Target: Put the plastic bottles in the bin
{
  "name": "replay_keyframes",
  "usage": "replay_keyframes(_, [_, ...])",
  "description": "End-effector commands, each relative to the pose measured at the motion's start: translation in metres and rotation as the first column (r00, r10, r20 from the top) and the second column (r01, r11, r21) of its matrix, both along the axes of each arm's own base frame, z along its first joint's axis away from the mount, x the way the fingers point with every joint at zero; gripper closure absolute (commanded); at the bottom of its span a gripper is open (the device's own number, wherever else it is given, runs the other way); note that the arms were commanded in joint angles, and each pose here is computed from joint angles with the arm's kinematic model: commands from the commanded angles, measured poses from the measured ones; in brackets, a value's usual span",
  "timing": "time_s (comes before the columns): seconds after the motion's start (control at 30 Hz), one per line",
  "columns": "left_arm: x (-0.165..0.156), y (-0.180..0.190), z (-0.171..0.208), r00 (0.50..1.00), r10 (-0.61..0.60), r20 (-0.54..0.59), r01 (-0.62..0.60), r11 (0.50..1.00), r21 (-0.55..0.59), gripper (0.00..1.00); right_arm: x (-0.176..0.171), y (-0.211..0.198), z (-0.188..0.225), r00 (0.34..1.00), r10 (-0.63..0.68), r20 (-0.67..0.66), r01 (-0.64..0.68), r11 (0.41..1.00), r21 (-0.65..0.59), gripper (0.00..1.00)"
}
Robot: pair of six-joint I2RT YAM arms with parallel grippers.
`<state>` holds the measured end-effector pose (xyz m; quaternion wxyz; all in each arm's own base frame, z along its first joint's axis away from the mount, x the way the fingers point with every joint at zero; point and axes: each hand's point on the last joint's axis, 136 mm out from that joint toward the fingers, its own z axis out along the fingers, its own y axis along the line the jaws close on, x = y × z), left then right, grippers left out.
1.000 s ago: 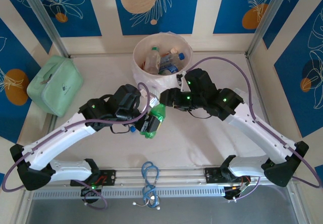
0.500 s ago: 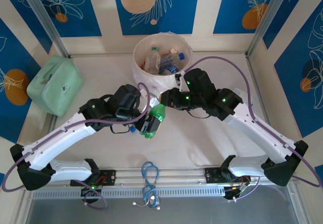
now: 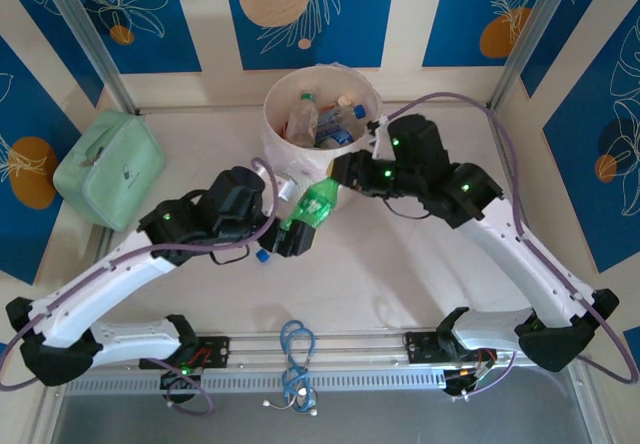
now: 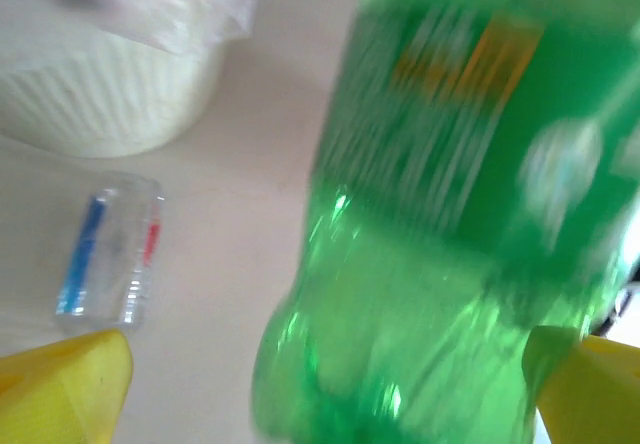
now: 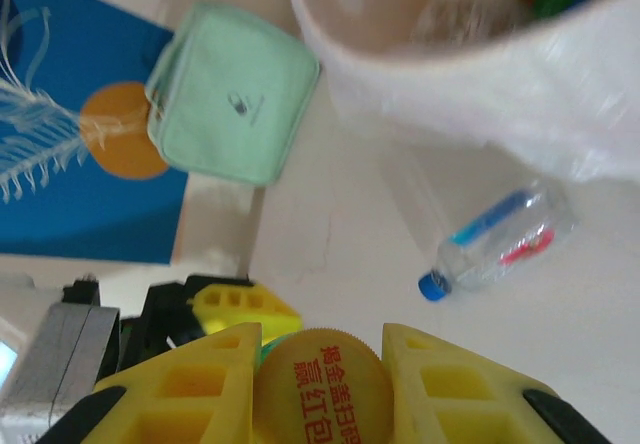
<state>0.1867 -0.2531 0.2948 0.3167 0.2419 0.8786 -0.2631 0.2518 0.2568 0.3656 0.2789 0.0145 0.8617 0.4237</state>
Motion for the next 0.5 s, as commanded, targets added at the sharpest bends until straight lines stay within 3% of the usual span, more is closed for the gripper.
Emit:
replay_keyframes(0.0, [0.016, 0.036, 0.021, 0.979, 0.192, 0.066, -0.191, 0.981, -0.008, 0.00, 0.013, -0.017, 0.024, 0.998, -0.029, 0.050, 0.028, 0.999, 0.020, 0.81])
replay_keyframes(0.17, [0.029, 0.086, 0.005, 0.917, 0.389, 0.094, -0.395, 0.917, 0.062, 0.00, 0.045, -0.049, 0.058, 0.988, -0.126, 0.092, 0.115, 0.986, 0.117, 0.81])
replay_keyframes(0.47, [0.040, 0.093, -0.052, 0.898, 0.436, -0.051, -0.431, 0.898, 0.089, 0.01, 0.102, -0.094, 0.091, 0.948, -0.284, 0.143, 0.259, 0.951, 0.170, 0.81])
